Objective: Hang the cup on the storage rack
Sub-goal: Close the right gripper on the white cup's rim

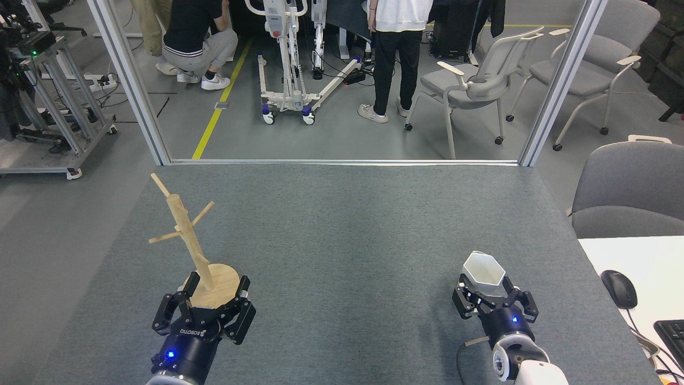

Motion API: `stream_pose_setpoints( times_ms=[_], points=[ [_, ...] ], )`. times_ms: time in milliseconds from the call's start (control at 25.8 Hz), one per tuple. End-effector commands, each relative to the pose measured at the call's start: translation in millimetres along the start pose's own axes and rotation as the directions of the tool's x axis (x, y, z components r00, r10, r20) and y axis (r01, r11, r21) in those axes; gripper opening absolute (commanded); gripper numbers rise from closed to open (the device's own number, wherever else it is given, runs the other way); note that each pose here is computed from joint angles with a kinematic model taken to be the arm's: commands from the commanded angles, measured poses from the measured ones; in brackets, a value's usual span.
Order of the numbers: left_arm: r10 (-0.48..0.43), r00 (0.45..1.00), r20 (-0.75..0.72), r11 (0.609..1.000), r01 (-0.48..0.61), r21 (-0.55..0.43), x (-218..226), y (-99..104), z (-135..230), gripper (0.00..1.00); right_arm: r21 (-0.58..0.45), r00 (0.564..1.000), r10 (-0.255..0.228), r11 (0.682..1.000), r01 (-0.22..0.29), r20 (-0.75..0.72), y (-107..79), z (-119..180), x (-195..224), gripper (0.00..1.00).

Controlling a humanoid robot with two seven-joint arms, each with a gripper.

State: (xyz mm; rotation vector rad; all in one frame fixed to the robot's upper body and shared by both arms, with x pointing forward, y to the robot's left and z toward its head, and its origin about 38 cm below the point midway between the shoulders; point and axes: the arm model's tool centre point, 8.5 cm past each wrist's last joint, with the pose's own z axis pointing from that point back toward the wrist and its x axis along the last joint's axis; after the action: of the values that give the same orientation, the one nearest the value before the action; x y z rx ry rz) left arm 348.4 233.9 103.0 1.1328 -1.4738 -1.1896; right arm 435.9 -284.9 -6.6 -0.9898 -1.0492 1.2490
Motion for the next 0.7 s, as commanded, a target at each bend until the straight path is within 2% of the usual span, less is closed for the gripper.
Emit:
stream_pose_setpoints(
  times_ms=[0,116,232,349,542,581,658],
  points=[
    [-0.001,1.0,0.0,1.0,0.001,0.003,0,1,0,1.0,-0.009,1.0,0.002,1.0,-0.002,-0.001,-4.9,-3,-1,0.99],
    [0.001,1.0,0.001,1.0,-0.001,0.005,1,1,-1,1.0,-0.019,1.0,0.006,1.0,-0.006,-0.002,-11.2,-6,-3,0.99],
    [0.01,1.0,0.003,1.0,-0.01,0.007,4,1,-2,1.0,-0.006,1.0,0.004,1.0,-0.004,-0.003,-7.0,-7,-3,0.99],
    [0.013,1.0,0.003,1.0,-0.013,0.009,5,2,-3,1.0,-0.022,1.0,0.006,1.0,-0.006,0.002,-16.2,-12,-1,0.99],
    [0.021,1.0,0.002,1.0,-0.021,0.012,7,2,-4,1.0,-0.022,1.0,0.006,1.0,-0.006,0.002,-16.2,-12,-1,0.98],
    [0.02,1.0,0.002,1.0,-0.02,0.012,7,2,-4,1.0,-0.022,1.0,0.006,1.0,-0.006,0.003,-16.2,-12,-1,0.96],
    [0.021,1.0,0.002,1.0,-0.021,0.014,7,2,-5,1.0,-0.022,1.0,0.007,1.0,-0.007,0.003,-16.4,-12,-2,0.86]
  ],
)
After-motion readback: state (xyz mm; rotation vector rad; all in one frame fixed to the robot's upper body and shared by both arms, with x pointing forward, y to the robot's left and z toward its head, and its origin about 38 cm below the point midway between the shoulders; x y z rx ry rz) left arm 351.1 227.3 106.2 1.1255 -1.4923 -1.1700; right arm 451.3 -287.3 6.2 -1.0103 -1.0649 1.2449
